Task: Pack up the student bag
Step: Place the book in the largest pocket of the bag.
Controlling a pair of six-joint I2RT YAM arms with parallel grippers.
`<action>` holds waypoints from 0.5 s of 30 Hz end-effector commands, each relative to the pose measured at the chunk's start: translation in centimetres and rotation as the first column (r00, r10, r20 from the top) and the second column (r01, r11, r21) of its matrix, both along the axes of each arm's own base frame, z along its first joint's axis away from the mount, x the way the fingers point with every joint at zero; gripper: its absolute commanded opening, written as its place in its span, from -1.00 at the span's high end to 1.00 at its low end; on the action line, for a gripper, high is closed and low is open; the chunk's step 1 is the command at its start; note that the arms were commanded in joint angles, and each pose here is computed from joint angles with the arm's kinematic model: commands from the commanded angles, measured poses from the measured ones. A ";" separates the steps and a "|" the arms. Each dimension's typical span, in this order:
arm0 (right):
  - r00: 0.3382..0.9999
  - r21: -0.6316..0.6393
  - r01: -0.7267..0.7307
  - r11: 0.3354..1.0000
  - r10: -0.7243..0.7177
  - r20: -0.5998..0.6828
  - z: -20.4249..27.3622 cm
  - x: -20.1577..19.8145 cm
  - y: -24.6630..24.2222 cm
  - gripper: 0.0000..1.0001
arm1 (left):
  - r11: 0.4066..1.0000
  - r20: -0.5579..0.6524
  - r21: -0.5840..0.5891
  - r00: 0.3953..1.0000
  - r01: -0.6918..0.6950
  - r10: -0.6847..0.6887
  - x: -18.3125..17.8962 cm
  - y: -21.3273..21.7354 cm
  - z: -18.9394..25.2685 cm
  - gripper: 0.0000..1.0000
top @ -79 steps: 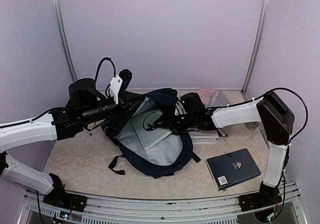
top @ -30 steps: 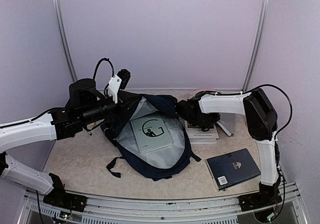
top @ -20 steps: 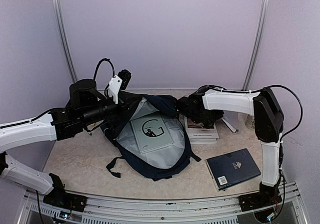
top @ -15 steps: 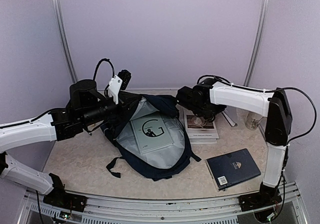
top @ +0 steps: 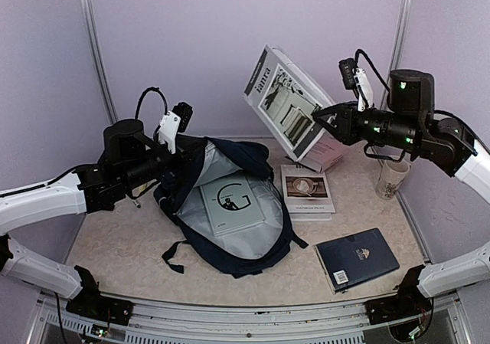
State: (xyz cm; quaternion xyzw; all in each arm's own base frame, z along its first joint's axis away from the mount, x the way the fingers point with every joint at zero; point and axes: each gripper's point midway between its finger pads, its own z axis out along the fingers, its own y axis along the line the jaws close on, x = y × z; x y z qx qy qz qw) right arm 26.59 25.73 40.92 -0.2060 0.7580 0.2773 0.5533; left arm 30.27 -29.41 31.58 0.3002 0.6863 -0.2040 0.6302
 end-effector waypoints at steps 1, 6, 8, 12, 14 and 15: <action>0.881 0.085 -0.472 0.877 0.473 0.010 -0.5 -6.0 5.7 0.74 | 0.991 0.048 -0.072 0.992 -0.111 0.114 1.6 2.3 2.4 1.00; 0.692 0.185 -0.712 0.678 0.722 0.016 -1.5 -11.7 6.4 0.75 | 0.986 0.055 -0.081 0.988 -0.143 0.148 2.1 3.3 2.7 1.00; 0.628 0.231 -0.752 0.617 0.778 -0.033 -3.2 -13.2 6.5 0.80 | 0.986 0.060 -0.084 0.987 -0.145 0.150 2.1 3.5 2.9 1.00; 0.633 0.218 -0.689 0.691 0.720 -0.282 -11.0 -12.1 7.3 0.96 | 0.989 0.058 -0.095 0.991 -0.116 0.122 1.9 3.2 2.9 1.00; 0.544 0.263 -0.727 0.634 0.766 -0.342 -13.4 -13.6 7.8 0.98 | 0.990 0.053 -0.097 0.993 -0.098 0.104 1.8 2.9 2.8 1.00; 0.524 0.281 -0.734 0.618 0.779 -0.344 -14.0 -13.9 8.1 0.99 | 0.991 0.053 -0.093 0.993 -0.099 0.105 1.8 2.8 2.7 1.00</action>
